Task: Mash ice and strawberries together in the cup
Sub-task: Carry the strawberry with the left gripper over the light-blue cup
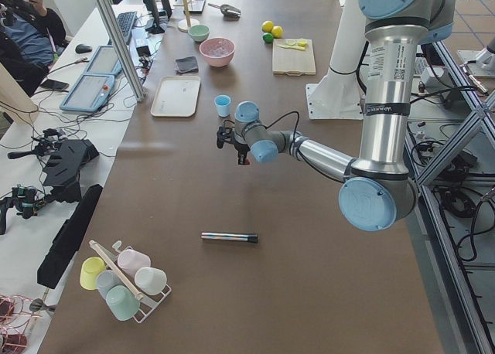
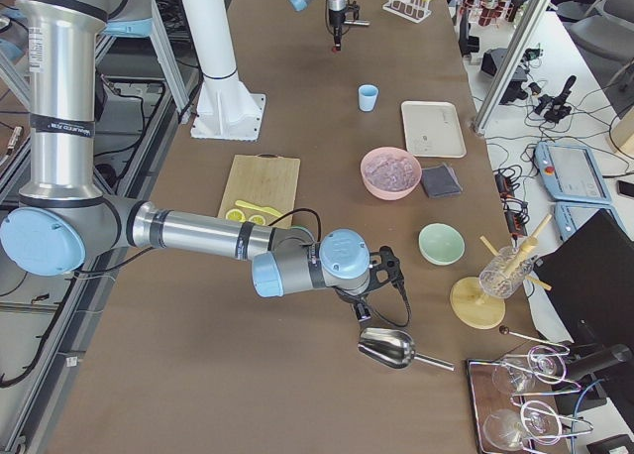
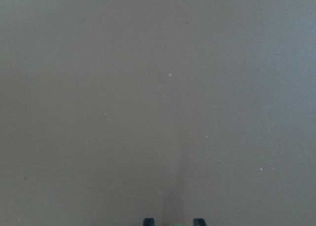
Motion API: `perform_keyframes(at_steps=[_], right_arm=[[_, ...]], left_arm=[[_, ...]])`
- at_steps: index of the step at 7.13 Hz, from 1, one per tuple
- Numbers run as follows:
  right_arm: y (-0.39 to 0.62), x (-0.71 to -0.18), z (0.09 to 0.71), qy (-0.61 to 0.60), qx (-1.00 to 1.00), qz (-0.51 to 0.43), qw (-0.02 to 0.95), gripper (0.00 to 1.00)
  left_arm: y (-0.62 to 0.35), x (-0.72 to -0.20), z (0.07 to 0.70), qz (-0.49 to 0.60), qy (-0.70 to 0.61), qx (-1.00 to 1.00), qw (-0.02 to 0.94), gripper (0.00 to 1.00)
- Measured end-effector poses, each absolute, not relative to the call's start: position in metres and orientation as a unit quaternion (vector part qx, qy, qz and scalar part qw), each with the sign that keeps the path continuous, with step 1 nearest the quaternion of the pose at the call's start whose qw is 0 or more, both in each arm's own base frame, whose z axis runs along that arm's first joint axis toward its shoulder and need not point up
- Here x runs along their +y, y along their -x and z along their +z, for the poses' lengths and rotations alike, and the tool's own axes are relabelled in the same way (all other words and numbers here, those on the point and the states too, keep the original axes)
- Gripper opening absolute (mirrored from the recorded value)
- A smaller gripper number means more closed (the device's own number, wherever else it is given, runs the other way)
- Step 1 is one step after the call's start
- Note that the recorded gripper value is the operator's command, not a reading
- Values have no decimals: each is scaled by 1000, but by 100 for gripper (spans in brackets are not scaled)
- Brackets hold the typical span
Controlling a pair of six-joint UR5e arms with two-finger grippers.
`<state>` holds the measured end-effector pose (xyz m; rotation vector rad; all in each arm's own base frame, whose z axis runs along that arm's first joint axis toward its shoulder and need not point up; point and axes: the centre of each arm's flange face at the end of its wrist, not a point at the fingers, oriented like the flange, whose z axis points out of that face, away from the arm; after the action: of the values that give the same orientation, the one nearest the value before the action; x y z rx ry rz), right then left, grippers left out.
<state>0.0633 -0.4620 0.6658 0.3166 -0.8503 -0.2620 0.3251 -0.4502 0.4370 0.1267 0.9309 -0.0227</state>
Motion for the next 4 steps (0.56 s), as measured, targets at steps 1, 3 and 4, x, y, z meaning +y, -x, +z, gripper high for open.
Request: perform_keyframes(at_steps=[1,3,4], right_arm=[[-64,-461,667,-152,-408,-126,891,99],[-67,-461,671,-149,-396,-123,898,99],[-69,-466,671,-140,-379,-117,907,99]], left_arm=[[-344,-477,382,-22,-58,449,891,30],[-377,-513,282,-65,-49,459,884,30],[-387,-519,257,-82,-46,465,880,30]])
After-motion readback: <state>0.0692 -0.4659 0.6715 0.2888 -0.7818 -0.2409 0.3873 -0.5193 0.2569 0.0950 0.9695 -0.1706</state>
